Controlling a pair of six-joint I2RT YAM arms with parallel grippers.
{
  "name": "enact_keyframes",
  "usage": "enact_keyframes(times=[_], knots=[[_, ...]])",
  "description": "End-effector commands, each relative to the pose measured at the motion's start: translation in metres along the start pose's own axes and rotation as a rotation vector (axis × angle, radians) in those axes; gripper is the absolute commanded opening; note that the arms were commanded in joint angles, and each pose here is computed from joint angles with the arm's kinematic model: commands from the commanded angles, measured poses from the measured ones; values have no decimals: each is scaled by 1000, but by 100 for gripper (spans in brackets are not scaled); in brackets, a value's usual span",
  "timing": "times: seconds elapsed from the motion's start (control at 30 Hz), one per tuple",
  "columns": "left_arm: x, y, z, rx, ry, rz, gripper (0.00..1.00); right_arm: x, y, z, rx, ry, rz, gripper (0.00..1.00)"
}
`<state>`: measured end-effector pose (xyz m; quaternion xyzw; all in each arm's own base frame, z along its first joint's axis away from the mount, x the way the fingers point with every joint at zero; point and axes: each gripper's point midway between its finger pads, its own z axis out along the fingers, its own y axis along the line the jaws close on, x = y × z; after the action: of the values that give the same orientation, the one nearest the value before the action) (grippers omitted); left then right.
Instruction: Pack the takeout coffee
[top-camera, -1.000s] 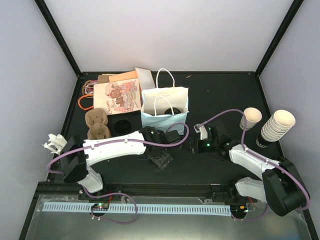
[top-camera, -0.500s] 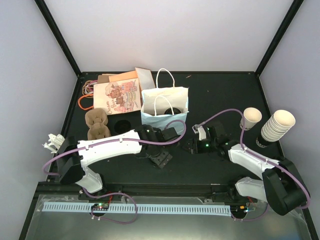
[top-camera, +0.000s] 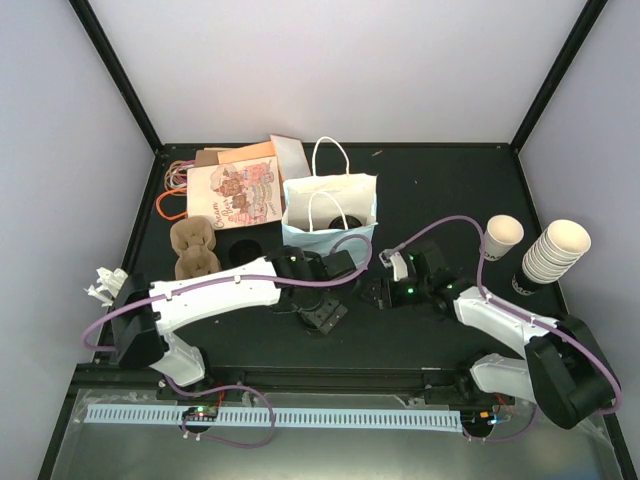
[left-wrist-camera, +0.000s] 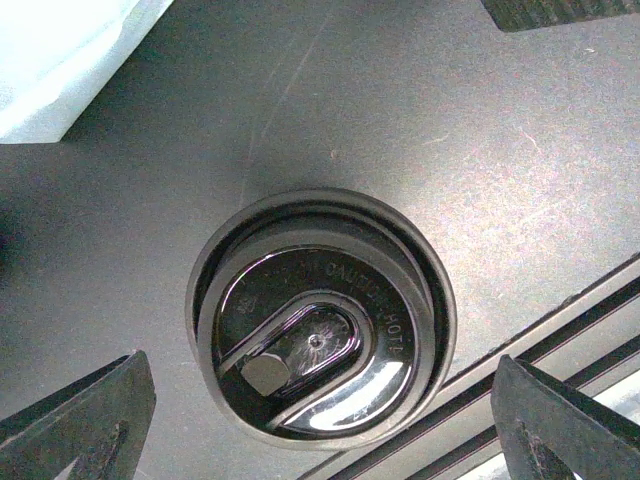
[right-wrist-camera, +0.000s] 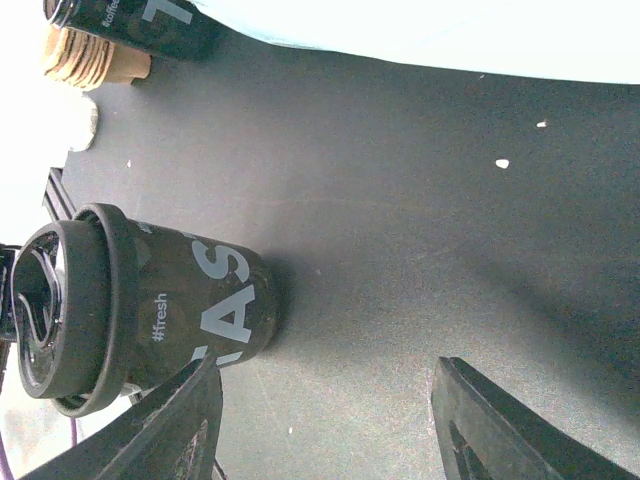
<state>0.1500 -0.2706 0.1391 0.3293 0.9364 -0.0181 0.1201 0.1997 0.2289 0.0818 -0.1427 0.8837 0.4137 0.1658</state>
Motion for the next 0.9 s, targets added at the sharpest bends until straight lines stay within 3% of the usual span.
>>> enact_keyframes(times=[0.0,0.3,0.6,0.73,0.87], knots=[[-8,2,-23,22,-49,-9,94,-7,8,-1,-3,-11,-45,61],[-8,21,-39,187,-216,-189,92,-16,33,-21,60,-97,-179,61],[0,56,-58,400,-486,-446,88,-28,106,-36,121,-205,-455,61],[11,64,-53,458,-502,-517,88,-33,112,-29,127,-214,-442,66],[23,63,-36,496,-458,-571,86,-31,124,-25,85,-175,-572,75]])
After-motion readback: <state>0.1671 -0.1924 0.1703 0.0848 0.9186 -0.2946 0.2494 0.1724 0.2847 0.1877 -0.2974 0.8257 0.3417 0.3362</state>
